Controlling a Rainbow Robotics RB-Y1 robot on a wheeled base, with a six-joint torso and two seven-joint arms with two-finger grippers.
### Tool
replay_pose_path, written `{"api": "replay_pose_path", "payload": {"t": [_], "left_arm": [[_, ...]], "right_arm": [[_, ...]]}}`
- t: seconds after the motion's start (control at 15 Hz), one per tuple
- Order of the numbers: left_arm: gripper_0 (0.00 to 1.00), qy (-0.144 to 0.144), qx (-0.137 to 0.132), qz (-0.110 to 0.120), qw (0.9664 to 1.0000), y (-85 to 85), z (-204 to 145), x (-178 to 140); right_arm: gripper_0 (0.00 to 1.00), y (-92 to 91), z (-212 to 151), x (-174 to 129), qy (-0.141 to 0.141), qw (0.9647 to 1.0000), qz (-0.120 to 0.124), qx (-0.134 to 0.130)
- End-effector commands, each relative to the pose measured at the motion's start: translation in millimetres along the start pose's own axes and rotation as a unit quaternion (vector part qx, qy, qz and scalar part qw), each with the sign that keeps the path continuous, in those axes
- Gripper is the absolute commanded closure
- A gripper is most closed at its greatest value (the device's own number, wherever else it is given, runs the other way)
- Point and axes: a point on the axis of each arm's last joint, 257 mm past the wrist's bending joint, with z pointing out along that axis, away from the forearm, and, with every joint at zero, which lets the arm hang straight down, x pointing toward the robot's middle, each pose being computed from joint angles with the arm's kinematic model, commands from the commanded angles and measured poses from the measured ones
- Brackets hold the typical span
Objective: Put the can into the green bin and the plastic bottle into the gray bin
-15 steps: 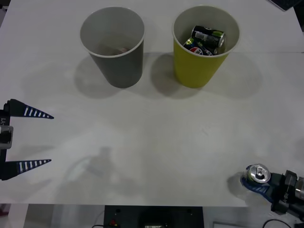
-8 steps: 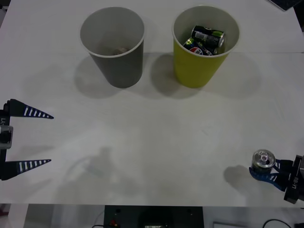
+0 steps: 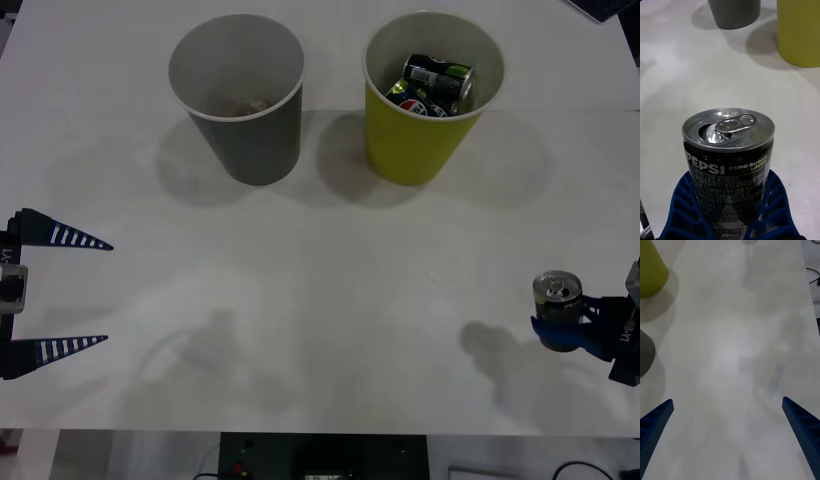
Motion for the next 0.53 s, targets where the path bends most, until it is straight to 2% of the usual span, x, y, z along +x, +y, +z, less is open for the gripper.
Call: {"api": "replay_pose_path", "payload": {"t": [0.07,0.33,0.4,0.53], "left_arm": [[0.0,0.0,0.0,0.0,1.0,0.0,0,0],[0.0,0.0,0.0,0.0,1.0,0.0,0,0],[0.0,0.0,0.0,0.0,1.0,0.0,0,0],[0.0,0.0,0.0,0.0,1.0,0.0,0,0]], "right_arm": [[1.0,-1.6,1,-21,0.03,0.999,0.031,0.014],[1.0,-1.6,-1,-56,0.058,0.9946,0.076,0.041],[1.0,-1.6,-2,-65,0.062,0.9929,0.092,0.041],[1.0,-5.4,-4,-84,0.069,0.991,0.107,0.041]]}}
